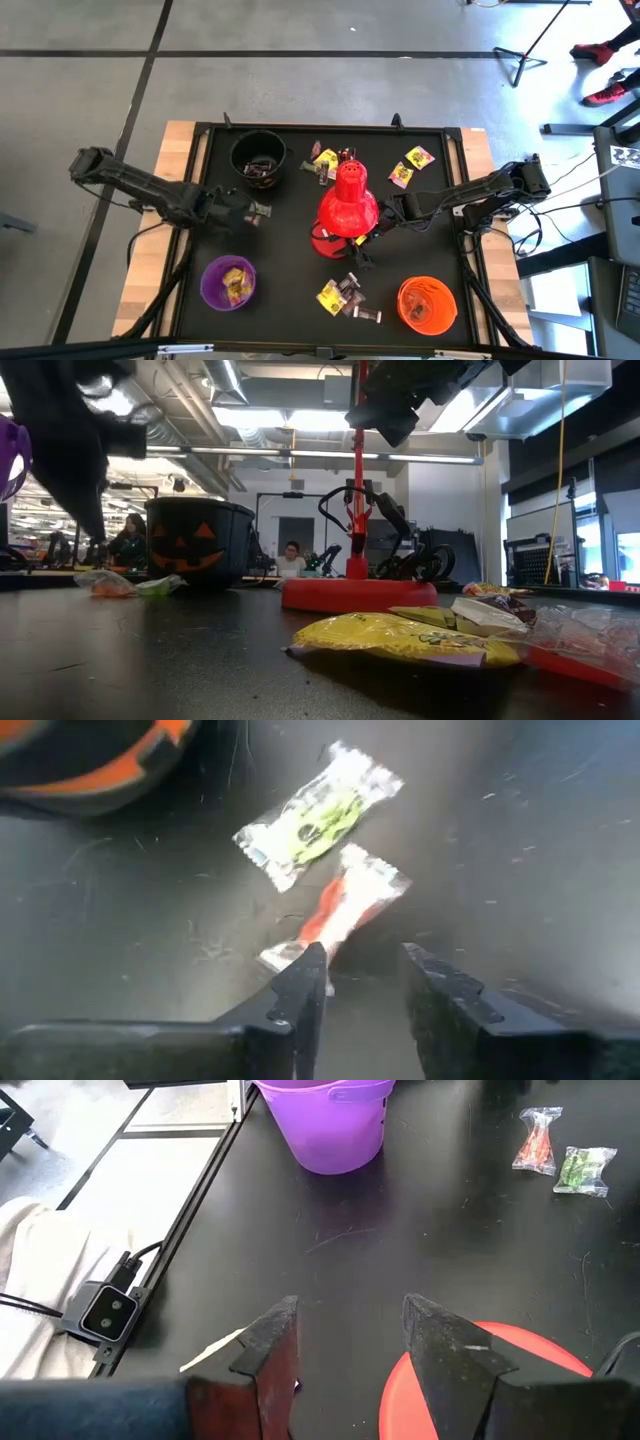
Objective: Organize candy in baskets
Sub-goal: Put the orange gummy into the orange bucket
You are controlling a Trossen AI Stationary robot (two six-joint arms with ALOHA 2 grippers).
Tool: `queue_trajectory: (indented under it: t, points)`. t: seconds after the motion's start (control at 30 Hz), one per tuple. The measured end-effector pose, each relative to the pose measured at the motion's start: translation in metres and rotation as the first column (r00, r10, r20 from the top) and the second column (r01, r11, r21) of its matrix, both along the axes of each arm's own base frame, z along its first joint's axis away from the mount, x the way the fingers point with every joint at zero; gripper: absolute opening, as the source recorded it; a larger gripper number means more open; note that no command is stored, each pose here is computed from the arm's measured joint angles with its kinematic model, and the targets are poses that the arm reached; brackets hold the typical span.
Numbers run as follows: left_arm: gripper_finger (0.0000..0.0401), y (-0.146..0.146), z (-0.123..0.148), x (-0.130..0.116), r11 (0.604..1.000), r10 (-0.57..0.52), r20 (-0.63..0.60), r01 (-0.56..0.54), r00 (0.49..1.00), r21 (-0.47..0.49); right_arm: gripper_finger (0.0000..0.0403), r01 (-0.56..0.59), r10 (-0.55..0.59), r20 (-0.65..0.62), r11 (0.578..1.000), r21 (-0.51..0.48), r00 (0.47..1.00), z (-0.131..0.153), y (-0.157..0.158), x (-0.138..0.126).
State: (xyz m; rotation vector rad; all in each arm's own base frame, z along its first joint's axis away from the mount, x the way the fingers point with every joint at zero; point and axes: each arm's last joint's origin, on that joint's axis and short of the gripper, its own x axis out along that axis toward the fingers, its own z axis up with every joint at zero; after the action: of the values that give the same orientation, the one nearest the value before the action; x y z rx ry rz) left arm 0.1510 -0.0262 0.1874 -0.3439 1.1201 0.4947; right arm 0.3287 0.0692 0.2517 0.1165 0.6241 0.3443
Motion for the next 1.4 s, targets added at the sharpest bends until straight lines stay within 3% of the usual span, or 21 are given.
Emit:
queue_trajectory:
  t: [0.3, 0.63, 0.87, 1.07, 1.4]
  points:
    - [0.0174, 0.019, -0.023, 0.009, 1.0, -0.001, 0.0, 0.001, 1.0, 0.032, 0.0179, 0.0, 0.0, -0.001, 1.0, 0.0, 1.0, 0.0, 0.0, 0.0]
    - [0.0178, 0.022, -0.042, 0.022, 0.997, -0.048, -0.097, 0.042, 0.994, -0.059, 0.0179, 0.002, -0.002, -0.005, 1.0, 0.003, 1.0, 0.0, 0.0, 0.0]
    - [0.0175, 0.021, -0.054, 0.026, 0.996, -0.073, -0.17, 0.063, 0.983, -0.065, 0.0179, 0.003, -0.003, -0.005, 1.0, 0.003, 1.0, 0.0, 0.0, 0.0]
    - [0.0135, 0.021, -0.054, 0.027, 0.995, -0.082, -0.168, 0.072, 0.982, -0.064, 0.0179, 0.003, -0.003, -0.014, 1.0, 0.002, 1.0, -0.001, 0.0, -0.001]
    - [0.0009, 0.019, -0.048, 0.032, 0.992, -0.095, -0.128, 0.083, 0.987, -0.096, 0.0179, 0.004, -0.004, -0.015, 1.0, 0.004, 1.0, -0.001, 0.0, -0.001]
